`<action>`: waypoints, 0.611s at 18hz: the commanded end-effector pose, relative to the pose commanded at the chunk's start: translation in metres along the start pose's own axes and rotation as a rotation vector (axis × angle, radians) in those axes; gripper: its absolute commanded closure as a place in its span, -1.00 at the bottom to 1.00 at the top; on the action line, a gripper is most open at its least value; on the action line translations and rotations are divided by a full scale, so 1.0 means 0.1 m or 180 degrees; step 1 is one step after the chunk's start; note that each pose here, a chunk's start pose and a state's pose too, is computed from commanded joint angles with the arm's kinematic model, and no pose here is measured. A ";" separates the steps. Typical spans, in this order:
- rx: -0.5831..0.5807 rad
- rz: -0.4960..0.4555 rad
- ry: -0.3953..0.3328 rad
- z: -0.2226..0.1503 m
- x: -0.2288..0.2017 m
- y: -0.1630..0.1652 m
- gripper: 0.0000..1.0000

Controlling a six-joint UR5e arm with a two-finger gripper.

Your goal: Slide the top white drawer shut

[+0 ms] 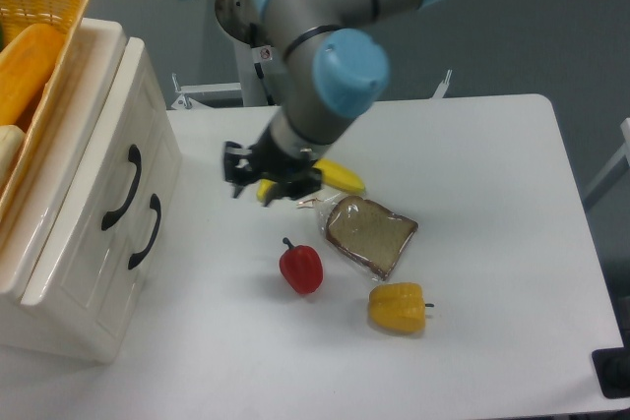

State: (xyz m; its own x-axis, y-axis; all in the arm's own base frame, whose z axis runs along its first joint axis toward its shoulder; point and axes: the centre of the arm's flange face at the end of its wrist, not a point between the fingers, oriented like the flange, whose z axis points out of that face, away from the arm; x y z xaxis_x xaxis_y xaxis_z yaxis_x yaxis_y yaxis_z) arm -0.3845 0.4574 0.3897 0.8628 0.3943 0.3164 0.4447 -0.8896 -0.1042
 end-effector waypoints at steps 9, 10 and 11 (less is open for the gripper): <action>0.0218 -0.0368 -0.0573 -0.50 -1.01 0.16 -1.00; 0.0283 -0.0417 -0.0618 -0.55 -1.14 0.19 -1.00; 0.0329 -0.0453 -0.0651 -0.57 -1.26 0.21 -1.00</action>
State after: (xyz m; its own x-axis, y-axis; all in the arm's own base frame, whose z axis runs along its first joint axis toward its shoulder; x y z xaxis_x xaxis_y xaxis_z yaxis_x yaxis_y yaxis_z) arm -0.4975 0.3760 0.4009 0.8158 0.5614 0.1389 0.5781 -0.7977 -0.1714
